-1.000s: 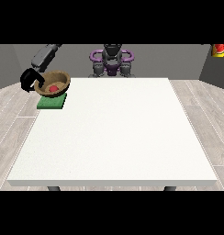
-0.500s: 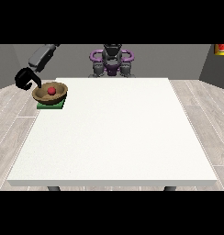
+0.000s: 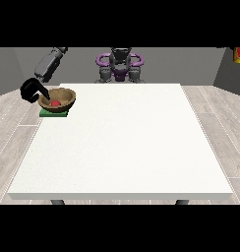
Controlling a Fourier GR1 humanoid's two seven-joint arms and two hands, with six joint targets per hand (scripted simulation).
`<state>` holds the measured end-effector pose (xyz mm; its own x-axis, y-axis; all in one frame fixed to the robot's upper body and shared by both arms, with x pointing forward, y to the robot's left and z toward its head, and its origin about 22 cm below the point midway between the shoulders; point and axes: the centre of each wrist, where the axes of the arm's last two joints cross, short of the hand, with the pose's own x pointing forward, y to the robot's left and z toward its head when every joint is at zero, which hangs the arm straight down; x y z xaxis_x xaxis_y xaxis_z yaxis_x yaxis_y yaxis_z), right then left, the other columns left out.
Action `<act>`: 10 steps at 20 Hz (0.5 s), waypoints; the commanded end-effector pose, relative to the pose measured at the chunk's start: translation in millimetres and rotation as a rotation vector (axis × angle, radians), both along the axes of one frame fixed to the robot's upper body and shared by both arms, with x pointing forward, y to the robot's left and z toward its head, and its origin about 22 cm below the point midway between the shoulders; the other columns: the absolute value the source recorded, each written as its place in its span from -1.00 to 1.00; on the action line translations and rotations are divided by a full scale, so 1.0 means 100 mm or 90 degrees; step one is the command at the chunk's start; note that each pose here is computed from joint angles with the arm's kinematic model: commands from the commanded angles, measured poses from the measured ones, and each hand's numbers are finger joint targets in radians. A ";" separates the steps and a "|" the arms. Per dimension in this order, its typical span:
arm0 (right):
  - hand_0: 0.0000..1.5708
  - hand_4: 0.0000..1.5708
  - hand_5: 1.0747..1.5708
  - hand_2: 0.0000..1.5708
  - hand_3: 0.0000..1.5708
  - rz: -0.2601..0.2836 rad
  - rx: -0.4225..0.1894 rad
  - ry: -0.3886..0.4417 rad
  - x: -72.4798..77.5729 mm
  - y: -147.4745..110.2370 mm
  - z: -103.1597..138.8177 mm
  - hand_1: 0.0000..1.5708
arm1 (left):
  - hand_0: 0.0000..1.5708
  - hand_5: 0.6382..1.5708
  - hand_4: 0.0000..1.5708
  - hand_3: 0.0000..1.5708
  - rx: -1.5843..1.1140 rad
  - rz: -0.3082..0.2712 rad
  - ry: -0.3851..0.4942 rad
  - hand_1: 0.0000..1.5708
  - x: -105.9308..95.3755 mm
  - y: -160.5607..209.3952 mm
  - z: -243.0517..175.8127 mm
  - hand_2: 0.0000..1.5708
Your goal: Pick the cup and pour the ball into the bowl, then pick the bowl and place it on the pad
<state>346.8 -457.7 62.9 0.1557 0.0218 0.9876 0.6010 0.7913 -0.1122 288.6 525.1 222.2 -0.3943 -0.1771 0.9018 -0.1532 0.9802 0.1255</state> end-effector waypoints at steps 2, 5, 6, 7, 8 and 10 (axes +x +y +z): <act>-0.75 -1.00 0.53 -0.48 0.00 0.047 -0.043 0.050 0.03 0.06 -0.06 -0.75 | -1.00 1.00 0.52 -1.00 0.013 0.002 -0.007 -1.00 0.04 -0.09 0.06 -1.00; -1.00 -1.00 0.35 -1.00 -1.00 0.064 -0.038 0.058 0.12 0.03 0.14 -1.00 | -1.00 1.00 0.54 -1.00 0.014 -0.012 -0.019 -1.00 0.07 -0.14 0.22 -1.00; -1.00 -1.00 0.34 -1.00 -1.00 0.080 -0.045 0.101 0.03 0.13 -0.15 -1.00 | -1.00 1.00 0.54 -1.00 0.008 -0.008 0.028 -1.00 0.11 -0.21 -0.11 -1.00; -1.00 -1.00 0.31 -1.00 -1.00 0.065 -0.042 0.117 0.07 0.08 -0.03 -1.00 | -1.00 1.00 0.52 -1.00 -0.007 -0.028 0.032 -1.00 0.17 -0.30 -0.11 -1.00; -1.00 -1.00 0.34 -1.00 -1.00 0.033 -0.028 0.096 -0.01 -0.14 0.07 -1.00 | -1.00 1.00 0.52 -1.00 -0.001 -0.058 0.012 -1.00 0.19 -0.49 -0.01 -1.00; -1.00 -1.00 0.31 -1.00 -1.00 0.064 -0.045 0.117 0.06 -0.11 0.25 -1.00 | -1.00 1.00 0.52 -1.00 0.001 -0.028 0.045 -1.00 0.14 -0.30 -0.12 -1.00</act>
<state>354.4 -456.9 71.6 0.2855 0.1031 0.9528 0.5027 0.8303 -0.2405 302.3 500.0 218.5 -0.3673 -0.1659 0.9152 -0.1181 0.9843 0.1310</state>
